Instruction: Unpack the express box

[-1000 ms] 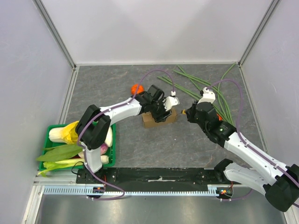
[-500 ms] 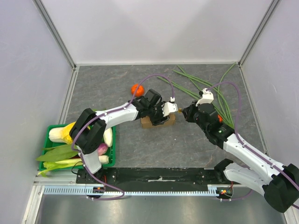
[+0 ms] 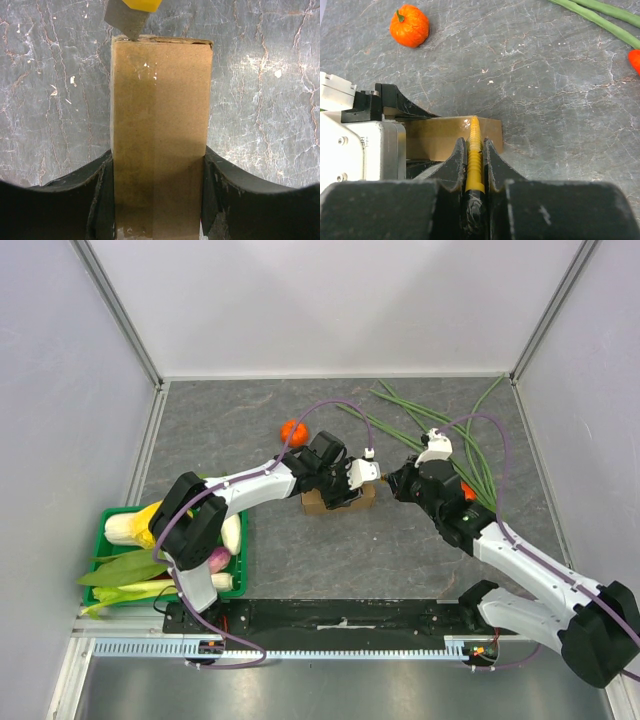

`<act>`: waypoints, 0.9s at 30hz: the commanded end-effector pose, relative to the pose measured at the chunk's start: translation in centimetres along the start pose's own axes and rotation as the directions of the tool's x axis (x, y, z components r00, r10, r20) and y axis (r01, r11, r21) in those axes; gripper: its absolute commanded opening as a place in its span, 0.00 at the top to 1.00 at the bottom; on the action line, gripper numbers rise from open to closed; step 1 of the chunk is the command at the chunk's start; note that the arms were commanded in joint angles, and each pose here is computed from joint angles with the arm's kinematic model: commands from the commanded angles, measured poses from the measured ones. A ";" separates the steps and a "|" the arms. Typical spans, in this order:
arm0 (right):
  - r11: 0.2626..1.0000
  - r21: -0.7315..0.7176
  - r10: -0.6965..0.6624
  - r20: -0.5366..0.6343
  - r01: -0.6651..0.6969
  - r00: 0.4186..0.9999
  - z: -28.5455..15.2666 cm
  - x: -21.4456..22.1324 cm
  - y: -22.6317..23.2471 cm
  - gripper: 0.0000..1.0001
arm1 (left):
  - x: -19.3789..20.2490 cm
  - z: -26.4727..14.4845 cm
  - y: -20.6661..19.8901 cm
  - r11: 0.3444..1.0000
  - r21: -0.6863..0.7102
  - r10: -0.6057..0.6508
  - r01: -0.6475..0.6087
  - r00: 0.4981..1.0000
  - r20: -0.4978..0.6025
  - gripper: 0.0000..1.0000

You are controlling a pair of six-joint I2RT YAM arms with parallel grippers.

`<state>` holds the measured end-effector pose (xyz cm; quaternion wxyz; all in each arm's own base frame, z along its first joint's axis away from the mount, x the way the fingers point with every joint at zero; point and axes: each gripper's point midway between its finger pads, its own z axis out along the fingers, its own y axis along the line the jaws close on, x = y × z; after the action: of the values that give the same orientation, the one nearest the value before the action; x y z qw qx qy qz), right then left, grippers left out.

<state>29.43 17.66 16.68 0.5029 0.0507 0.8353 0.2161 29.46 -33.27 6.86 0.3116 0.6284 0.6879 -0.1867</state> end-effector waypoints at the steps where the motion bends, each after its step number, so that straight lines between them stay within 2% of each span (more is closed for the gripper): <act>1: 1.000 -0.020 -0.014 0.035 0.014 0.999 0.4 -1.3 0.8 1.00 | 3.6 0.7 -1.8 0.998 0.062 0.011 -0.004 0.994 -0.110 0.64; 11: 0.999 -0.029 -0.033 0.048 0.034 0.998 0.9 -1.8 1.0 1.00 | 3.4 0.7 -1.9 0.998 0.061 -0.014 0.020 0.995 -0.103 0.67; 18: 0.996 -0.077 -0.056 -0.084 0.050 0.995 1.2 2.7 0.6 1.00 | 2.5 1.1 -0.6 0.992 0.017 -0.120 0.122 0.987 -0.105 0.71; 27: 0.992 -0.116 -0.059 -0.173 0.039 0.983 -0.5 5.1 0.3 1.00 | 3.8 0.9 1.4 0.963 -0.040 -0.268 0.265 0.956 -0.118 0.73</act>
<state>29.90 18.49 15.83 0.5063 0.0251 0.8291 0.2358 30.15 -32.98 6.55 0.2864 0.5808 0.7342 -0.2041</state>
